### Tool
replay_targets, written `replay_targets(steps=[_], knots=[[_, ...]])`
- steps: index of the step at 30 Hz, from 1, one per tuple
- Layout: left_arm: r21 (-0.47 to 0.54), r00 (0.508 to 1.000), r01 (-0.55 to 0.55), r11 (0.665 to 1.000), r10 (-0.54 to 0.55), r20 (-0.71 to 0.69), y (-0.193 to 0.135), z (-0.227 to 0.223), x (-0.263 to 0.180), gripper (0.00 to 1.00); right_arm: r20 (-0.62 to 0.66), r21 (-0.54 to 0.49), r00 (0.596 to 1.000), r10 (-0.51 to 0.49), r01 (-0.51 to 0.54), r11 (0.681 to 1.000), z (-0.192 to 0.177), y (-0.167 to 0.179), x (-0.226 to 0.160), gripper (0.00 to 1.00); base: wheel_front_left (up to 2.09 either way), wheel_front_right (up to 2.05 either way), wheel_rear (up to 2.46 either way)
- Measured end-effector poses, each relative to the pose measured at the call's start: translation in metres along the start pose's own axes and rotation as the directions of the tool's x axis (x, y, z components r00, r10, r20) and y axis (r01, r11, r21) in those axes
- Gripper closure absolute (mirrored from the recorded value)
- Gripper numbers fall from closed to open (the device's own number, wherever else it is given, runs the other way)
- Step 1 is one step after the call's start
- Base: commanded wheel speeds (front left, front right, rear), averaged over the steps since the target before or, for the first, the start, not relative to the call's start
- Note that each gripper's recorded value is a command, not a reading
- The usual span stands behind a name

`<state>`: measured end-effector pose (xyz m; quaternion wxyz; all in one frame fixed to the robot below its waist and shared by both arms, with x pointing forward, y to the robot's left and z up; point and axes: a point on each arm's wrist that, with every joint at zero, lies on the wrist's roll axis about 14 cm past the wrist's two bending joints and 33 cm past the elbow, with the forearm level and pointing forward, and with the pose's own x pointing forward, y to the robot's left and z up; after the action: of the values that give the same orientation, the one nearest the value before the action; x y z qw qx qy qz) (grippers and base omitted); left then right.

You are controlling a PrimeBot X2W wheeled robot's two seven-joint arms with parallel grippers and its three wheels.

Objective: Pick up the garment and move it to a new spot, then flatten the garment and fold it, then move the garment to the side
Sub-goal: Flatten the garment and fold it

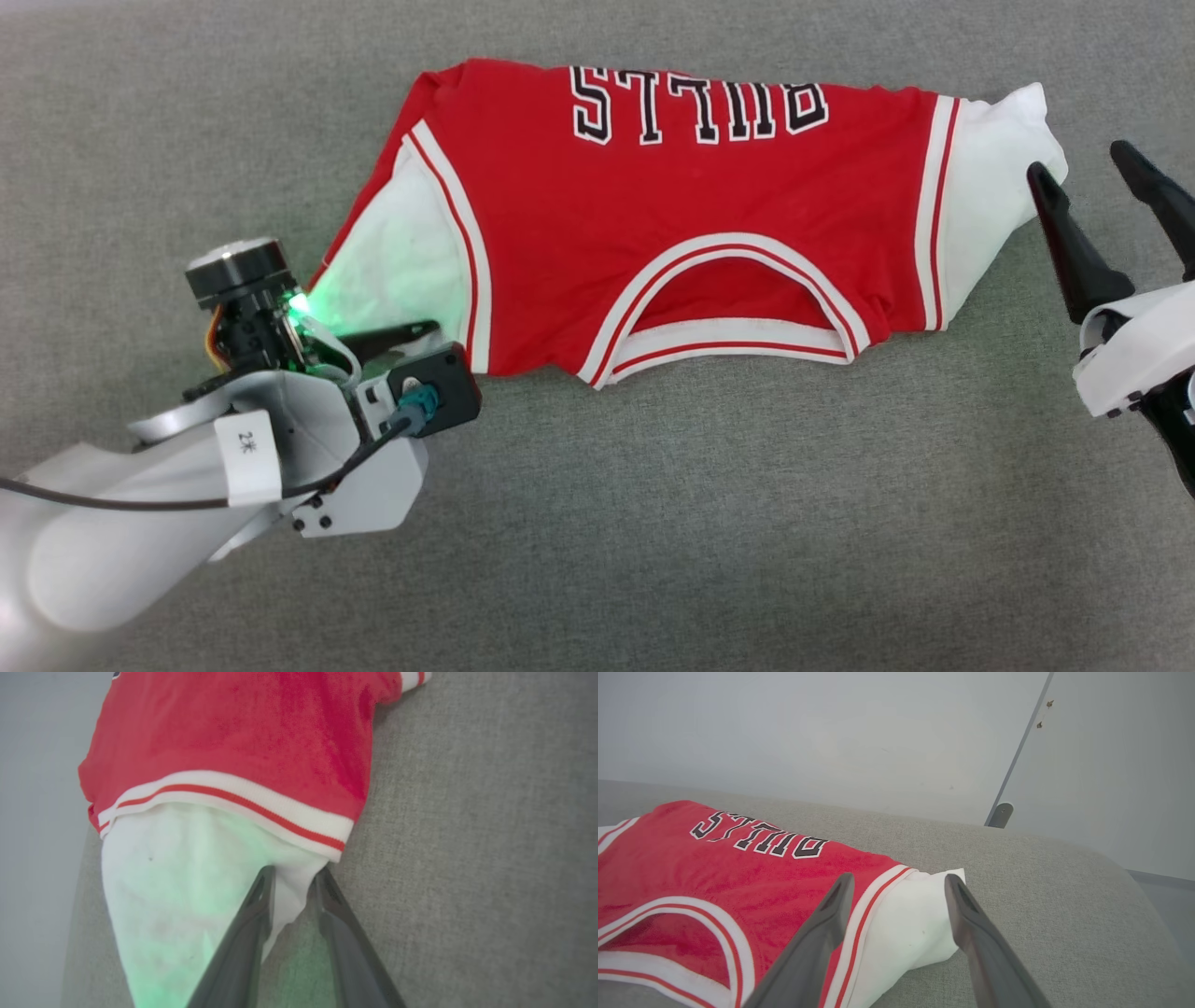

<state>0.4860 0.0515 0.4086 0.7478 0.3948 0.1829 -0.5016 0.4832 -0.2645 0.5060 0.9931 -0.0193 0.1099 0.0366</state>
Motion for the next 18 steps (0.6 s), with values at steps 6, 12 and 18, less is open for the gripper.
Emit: replay_targets(steps=[6, 12, 18], knots=[[-0.029, 1.0, -0.004, 1.0, 0.004, 0.011, 0.002, 0.0, 0.003, 1.0, -0.077, -0.085, 0.995, 0.057, -0.063, 0.994, -0.012, 0.01, -0.003, 0.0, 0.0, 0.0, 0.0], [-0.055, 1.0, 0.007, 0.998, -0.006, 0.024, 0.0, 0.004, 0.005, 1.0, -0.337, -0.277, 0.931, 0.14, -0.24, 0.93, -0.056, 0.018, -0.021, 0.0, 0.0, 0.0, 0.0], [-0.079, 0.999, 0.019, 0.997, -0.016, 0.04, -0.001, 0.007, 0.008, 1.0, -0.491, -0.401, 0.855, 0.167, -0.392, 0.828, -0.072, 0.014, -0.025, 0.0, 0.0, 0.0, 0.0]])
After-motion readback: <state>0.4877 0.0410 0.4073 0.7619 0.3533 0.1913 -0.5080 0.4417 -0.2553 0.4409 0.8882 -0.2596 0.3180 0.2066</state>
